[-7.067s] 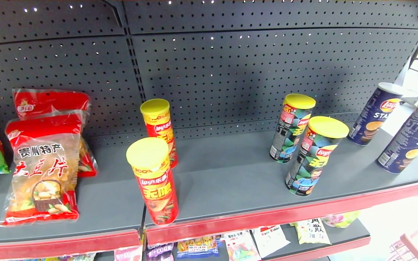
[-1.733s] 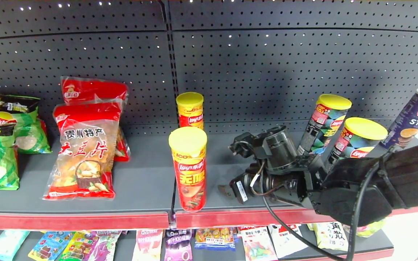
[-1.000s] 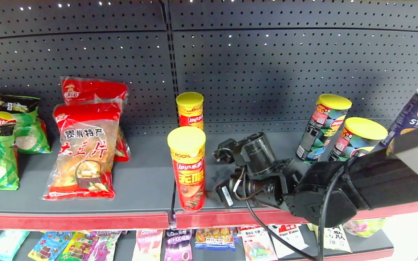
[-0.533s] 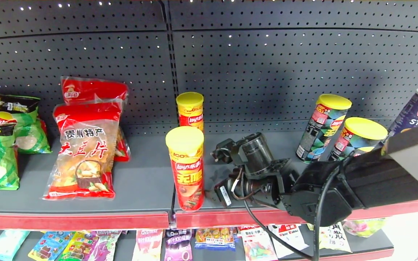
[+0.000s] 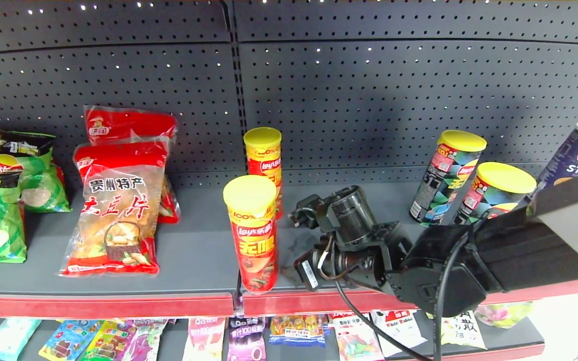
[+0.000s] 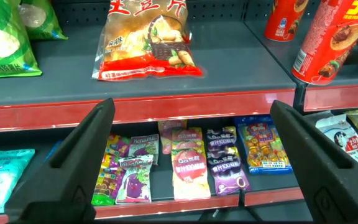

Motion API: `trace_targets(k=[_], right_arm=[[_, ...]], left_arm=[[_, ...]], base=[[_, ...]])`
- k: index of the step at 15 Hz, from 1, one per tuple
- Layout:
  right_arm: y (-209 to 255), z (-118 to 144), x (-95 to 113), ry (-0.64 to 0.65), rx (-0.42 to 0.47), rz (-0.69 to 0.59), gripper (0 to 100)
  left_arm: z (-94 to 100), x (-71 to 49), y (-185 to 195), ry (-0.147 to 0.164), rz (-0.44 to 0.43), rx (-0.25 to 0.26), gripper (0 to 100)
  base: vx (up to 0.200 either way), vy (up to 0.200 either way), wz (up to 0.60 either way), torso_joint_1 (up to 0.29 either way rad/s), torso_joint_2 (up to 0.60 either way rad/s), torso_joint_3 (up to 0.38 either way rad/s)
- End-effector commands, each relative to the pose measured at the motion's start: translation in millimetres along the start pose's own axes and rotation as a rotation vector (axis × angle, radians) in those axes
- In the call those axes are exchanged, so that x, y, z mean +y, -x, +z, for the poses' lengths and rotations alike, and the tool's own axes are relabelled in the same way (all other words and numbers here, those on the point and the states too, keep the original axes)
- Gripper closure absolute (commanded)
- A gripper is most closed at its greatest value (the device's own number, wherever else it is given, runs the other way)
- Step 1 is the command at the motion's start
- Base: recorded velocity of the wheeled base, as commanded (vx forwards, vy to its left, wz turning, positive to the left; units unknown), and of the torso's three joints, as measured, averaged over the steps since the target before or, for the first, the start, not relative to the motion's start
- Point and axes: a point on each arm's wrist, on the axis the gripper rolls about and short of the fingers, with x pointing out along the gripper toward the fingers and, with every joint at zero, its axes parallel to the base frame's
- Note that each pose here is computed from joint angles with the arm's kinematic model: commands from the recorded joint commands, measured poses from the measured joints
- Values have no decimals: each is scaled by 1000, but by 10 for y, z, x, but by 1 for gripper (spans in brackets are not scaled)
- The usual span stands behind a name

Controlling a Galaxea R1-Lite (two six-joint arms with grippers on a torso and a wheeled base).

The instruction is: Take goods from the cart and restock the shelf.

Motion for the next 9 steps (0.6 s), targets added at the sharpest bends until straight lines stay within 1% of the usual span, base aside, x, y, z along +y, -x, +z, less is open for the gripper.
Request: trace_targets(k=[1, 3, 5, 6, 7, 9], right_arm=[[243, 4, -118, -13, -23, -22, 0], [690, 4, -248, -34, -84, -81, 0], [1266, -113, -363, -43, -161, -72, 0], [1433, -156, -395, -46, -189, -65, 0], [1859, -356, -474, -23, -249, -49, 0], [2348, -777, -612, 35, -293, 3, 0]], left_arm=[[0, 0, 0, 0, 0, 0, 0], [0, 0, 0, 0, 0, 0, 0], [0, 0, 0, 0, 0, 0, 0], [0, 0, 0, 0, 0, 0, 0], [0, 0, 0, 0, 0, 0, 0], [0, 0, 0, 0, 0, 0, 0]], base=[[0, 0, 0, 0, 0, 0], [0, 0, 0, 0, 0, 0], [0, 0, 0, 0, 0, 0], [0, 0, 0, 0, 0, 0], [0, 0, 0, 0, 0, 0], [0, 0, 0, 0, 0, 0]])
